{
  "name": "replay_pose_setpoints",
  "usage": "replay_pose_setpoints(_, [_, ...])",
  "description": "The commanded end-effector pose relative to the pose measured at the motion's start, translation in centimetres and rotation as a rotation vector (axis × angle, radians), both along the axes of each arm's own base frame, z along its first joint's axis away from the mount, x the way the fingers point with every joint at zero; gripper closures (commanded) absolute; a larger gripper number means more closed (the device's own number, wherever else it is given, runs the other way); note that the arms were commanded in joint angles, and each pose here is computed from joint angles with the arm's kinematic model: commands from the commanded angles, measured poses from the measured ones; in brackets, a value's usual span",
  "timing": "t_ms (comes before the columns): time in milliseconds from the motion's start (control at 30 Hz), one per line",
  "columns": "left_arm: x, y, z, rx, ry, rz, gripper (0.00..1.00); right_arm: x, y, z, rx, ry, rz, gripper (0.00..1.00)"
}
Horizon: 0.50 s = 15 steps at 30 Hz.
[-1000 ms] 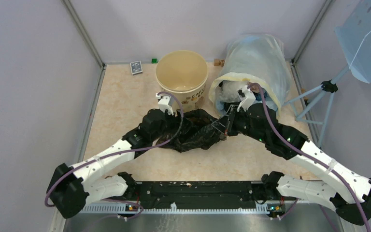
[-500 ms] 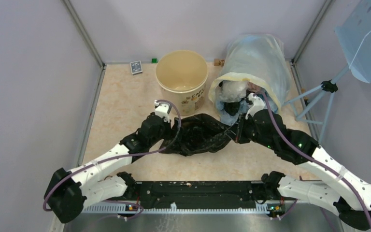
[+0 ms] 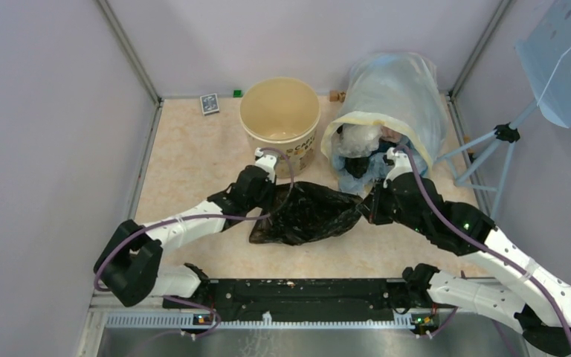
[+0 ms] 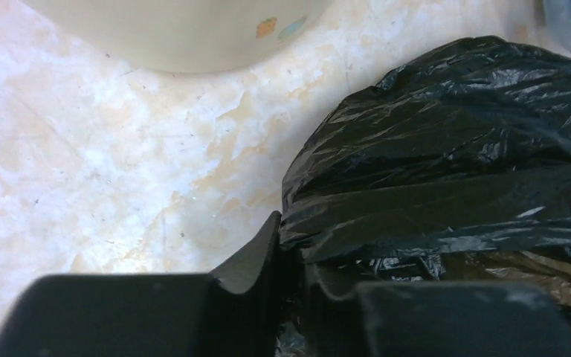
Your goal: Put the trash bags into the trash bin
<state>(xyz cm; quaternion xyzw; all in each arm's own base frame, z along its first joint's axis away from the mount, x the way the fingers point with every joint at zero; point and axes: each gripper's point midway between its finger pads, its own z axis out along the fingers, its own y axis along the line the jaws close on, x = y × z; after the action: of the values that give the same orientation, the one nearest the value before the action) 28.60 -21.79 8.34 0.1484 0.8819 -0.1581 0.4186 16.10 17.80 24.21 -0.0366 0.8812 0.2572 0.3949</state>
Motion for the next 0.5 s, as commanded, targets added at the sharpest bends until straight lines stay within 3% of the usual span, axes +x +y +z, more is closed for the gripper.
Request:
replay_pose_setpoints(0, [0.4,0.0,4.8,-0.022,-0.066,-0.012,0.93,1.2,-0.3,3.1,-0.005,-0.080,-0.013,1.00])
replay_pose_setpoints(33, [0.2,0.5,6.0,-0.020,-0.070,0.002,0.99,1.4,-0.2,3.6,-0.008,-0.094,-0.010,1.00])
replay_pose_setpoints(167, [-1.2,1.9,12.2,-0.064,-0.124,0.025,1.00,2.6,-0.5,6.1,-0.042,-0.155,-0.035,1.00])
replay_pose_setpoints(333, [-2.9,3.1,18.9,-0.124,-0.137,0.056,1.00,5.1,-1.5,6.1,-0.220,-0.141,-0.131,1.00])
replay_pose_setpoints(467, [-3.6,2.2,24.0,-0.183,-0.140,0.003,1.00,6.1,0.7,7.1,-0.186,-0.152,-0.095,1.00])
